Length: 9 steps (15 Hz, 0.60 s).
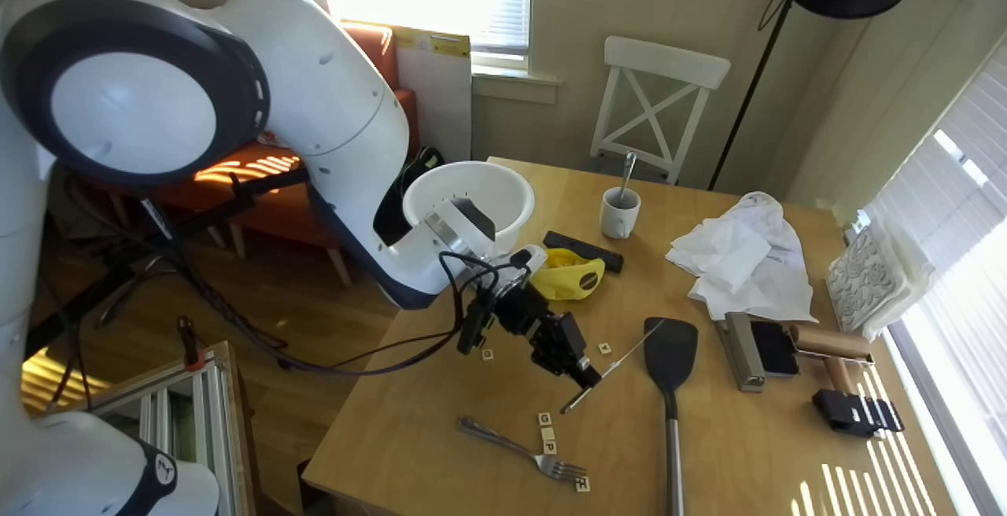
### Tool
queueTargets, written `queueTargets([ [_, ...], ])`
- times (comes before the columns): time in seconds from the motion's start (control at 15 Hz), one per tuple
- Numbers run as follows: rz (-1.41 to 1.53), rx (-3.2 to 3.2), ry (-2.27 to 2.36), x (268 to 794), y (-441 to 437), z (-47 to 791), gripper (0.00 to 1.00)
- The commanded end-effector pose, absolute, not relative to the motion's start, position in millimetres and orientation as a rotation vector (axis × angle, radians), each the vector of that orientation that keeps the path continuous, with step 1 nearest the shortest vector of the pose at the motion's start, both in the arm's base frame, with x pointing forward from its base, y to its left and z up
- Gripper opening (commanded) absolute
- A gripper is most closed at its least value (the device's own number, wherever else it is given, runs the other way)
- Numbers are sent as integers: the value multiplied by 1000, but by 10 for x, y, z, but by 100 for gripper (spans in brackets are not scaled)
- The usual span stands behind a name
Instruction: Move the knife on the table
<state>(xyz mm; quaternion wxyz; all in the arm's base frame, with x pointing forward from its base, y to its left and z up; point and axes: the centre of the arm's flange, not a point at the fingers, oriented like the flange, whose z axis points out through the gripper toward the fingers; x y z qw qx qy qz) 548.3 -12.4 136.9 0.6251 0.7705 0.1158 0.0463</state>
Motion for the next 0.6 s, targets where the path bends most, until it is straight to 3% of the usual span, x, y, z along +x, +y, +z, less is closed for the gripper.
queueTargets([
  [0.0, 78, 1725, 302, 5448, -94, 1308, 4],
  [0.53, 39, 1670, 454, 5414, -121, 1296, 4],
])
